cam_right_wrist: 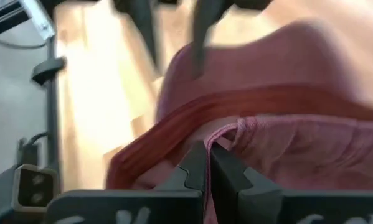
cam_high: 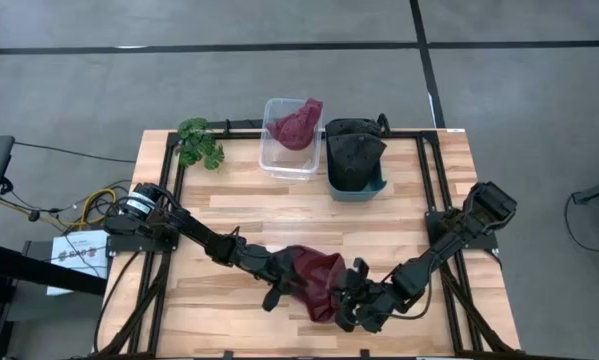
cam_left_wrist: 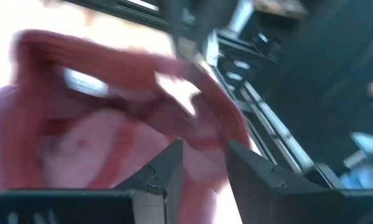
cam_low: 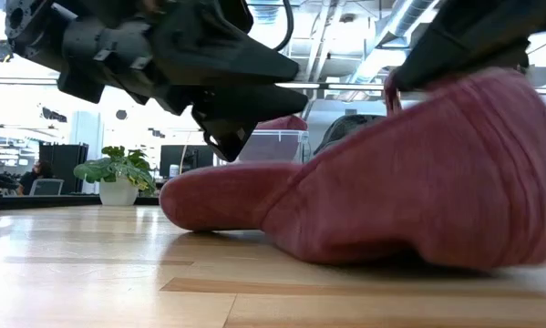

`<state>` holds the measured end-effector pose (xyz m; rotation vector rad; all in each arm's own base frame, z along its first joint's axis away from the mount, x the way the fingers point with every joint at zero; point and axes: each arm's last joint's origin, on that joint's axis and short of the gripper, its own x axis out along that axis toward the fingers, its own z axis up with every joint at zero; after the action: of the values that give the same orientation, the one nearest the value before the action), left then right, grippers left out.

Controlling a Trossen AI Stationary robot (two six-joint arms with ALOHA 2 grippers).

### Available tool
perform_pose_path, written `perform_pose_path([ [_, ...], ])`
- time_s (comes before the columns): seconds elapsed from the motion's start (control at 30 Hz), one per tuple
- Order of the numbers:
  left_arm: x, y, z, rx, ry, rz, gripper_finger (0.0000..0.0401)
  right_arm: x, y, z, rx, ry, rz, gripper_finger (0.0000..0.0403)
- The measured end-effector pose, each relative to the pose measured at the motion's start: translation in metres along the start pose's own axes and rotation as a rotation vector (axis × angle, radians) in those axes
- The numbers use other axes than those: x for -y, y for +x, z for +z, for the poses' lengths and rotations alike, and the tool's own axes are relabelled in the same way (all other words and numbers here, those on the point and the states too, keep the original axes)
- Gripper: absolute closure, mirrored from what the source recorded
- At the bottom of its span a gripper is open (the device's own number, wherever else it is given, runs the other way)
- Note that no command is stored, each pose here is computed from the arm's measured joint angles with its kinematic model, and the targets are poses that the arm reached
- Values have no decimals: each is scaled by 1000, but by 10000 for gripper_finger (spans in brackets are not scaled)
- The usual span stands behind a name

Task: Pick & Place hat
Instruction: Put the red cap into the transparent bin

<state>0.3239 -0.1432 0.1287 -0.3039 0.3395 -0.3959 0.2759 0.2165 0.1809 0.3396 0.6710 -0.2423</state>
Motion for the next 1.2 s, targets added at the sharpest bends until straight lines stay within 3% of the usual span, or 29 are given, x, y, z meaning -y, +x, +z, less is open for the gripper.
perform_pose_path([
  [0.17, 9, 0, -3, -20, 73, -60, 284, 5, -22, 17, 134, -16, -72, 402],
  [0.33, 17, -1, 1, 16, 164, -95, 284, 7, -49, 40, 251, -47, -59, 403],
  [0.67, 31, -5, 19, 252, 400, -139, 284, 13, -63, 62, 290, -95, -14, 403],
  [0.83, 32, -9, 30, 376, 389, -69, 284, 9, -67, 56, 306, -108, -24, 403],
  [0.97, 32, -12, 37, 407, 444, 30, 284, 4, -73, 52, 342, -130, -46, 403],
  [1.2, 30, -25, 60, 463, 399, 173, 284, -18, -98, 63, 360, -244, 42, 403],
])
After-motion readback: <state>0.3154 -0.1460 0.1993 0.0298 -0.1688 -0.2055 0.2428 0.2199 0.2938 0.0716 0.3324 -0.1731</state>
